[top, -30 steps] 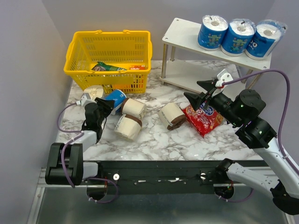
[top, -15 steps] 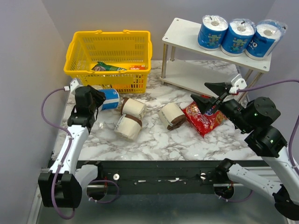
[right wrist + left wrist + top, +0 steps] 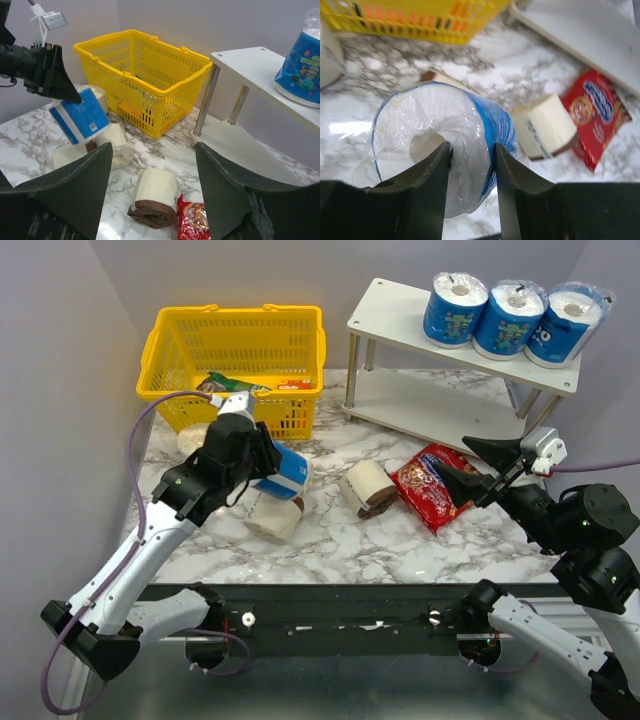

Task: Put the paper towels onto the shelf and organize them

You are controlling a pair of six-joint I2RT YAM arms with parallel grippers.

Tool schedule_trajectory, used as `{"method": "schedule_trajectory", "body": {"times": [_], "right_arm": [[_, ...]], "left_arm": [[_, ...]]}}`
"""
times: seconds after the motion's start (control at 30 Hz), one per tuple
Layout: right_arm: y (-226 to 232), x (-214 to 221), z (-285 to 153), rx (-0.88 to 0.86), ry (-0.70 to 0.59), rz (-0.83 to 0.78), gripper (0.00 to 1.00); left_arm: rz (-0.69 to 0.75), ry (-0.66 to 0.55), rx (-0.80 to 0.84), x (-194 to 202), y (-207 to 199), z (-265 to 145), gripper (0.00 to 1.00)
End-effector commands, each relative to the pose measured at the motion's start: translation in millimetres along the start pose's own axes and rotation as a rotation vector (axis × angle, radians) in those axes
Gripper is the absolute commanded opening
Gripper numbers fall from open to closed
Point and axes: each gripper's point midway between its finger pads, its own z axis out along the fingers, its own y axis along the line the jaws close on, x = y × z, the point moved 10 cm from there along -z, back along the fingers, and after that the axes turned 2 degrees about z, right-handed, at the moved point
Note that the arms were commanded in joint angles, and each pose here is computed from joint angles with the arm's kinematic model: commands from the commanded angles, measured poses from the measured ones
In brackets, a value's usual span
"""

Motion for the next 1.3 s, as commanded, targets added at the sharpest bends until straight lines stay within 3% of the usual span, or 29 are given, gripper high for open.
{"method": "schedule_trajectory", "body": {"times": [0.0,0.1,0.27,0.43,0.53,0.57,0.6,0.63,0.73,0.87,0.97,1.1,1.27], "right_arm": [[0,14,-7,0.032,0.066,0.024,0.76],[-1,15,-8,0.046,0.074,0.028,0.76],[0,14,-7,0.038,0.069,0.046,0.76],[2,19,-4,0.031,0.088,0.059,0.76],[1,21,-3,0.040,0.093,0.059,0.76],[1,21,-3,0.040,0.093,0.060,0.76],[2,21,-3,0.036,0.095,0.065,0.76],[2,19,-4,0.027,0.088,0.069,0.76],[5,17,-3,0.007,0.095,0.102,0.76],[17,25,10,-0.086,0.165,0.197,0.75],[28,44,30,-0.143,0.302,0.306,0.72],[42,75,53,-0.153,0.465,0.442,0.70],[79,110,74,-0.198,0.605,0.413,0.70]], "left_arm": [[0.067,0.119,0.047,34,-29,-3,0.20],[0.094,0.163,0.093,58,-52,1,0.20],[0.203,0.244,0.028,106,-76,28,0.18],[0.188,0.255,0.054,131,-87,43,0.21],[0.195,0.280,0.062,140,-90,49,0.33],[0.207,0.292,0.070,143,-92,50,0.51],[0.208,0.302,0.091,144,-94,49,0.57],[0.201,0.297,0.109,142,-96,48,0.63],[0.163,0.246,0.221,121,-106,32,0.97],[0.127,0.164,0.311,69,-105,13,0.99],[0.089,0.116,0.231,35,-74,23,0.99],[0.025,0.052,0.042,-1,-17,33,0.99],[0.004,-0.005,-0.210,-22,48,33,0.99]]}}
